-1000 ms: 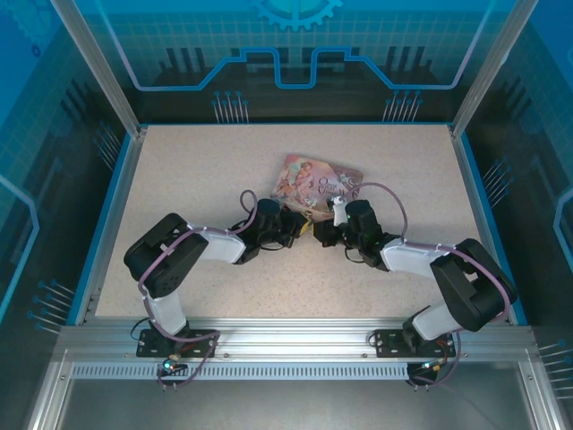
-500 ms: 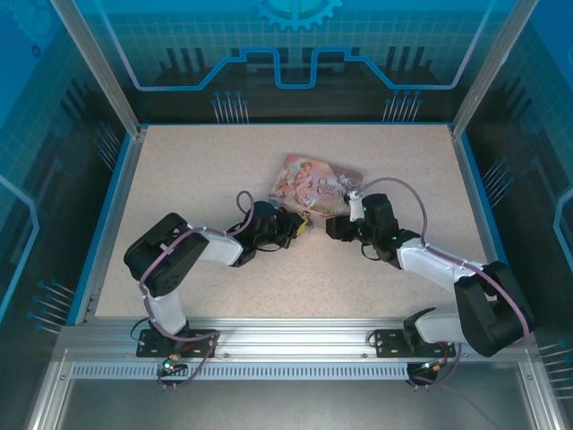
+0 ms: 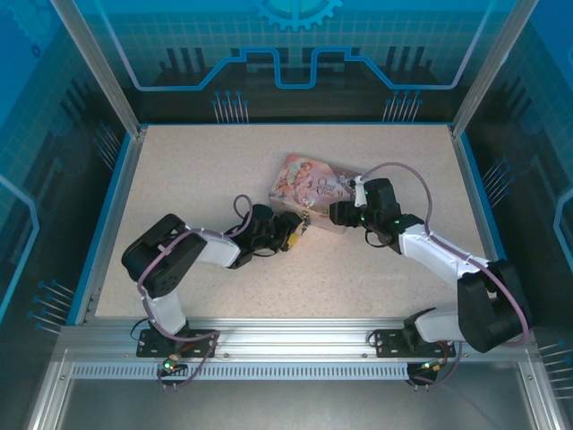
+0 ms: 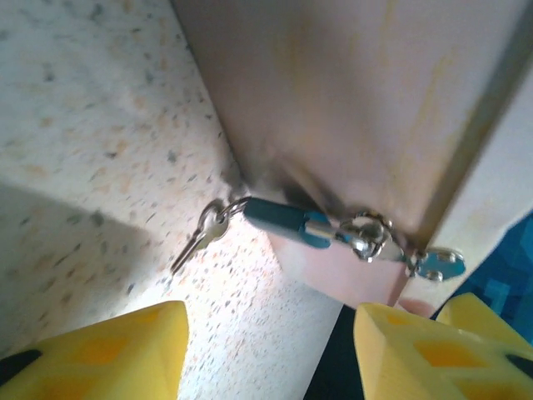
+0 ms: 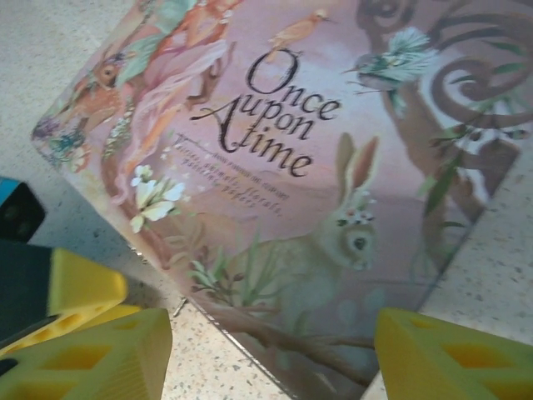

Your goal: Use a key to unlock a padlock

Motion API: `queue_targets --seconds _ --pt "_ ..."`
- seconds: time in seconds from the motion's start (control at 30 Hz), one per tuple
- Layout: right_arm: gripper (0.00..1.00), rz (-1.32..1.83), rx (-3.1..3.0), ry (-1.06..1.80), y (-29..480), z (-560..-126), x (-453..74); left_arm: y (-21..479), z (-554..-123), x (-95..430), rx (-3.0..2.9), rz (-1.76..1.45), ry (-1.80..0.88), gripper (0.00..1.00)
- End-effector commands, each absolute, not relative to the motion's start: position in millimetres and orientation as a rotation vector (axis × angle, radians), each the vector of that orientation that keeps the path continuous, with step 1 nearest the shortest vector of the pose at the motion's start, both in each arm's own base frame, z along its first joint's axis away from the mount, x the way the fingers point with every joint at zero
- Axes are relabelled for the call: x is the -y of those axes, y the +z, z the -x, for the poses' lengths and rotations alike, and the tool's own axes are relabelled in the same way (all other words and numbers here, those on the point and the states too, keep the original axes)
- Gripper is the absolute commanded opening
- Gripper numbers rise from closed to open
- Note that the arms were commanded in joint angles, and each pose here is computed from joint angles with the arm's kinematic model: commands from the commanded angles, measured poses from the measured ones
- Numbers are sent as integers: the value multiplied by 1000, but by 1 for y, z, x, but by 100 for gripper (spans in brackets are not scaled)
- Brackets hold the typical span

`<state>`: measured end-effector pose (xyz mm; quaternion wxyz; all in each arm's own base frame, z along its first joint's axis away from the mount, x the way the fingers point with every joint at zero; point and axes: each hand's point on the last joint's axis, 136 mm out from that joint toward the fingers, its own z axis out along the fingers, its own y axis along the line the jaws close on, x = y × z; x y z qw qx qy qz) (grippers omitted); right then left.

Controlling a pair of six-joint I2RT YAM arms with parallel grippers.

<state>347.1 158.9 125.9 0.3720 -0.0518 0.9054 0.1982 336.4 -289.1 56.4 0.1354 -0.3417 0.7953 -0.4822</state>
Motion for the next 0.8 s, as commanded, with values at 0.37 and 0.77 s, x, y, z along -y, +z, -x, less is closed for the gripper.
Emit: queue_targets --seconds 0.37,0.77 --pt "87 -10 -2357 606 128 -346 -134 154 -362 182 -2200 724 -983 75" --pt "93 -69 -2412 675 108 -354 -143 129 -355 199 -2255 637 -1031 77"
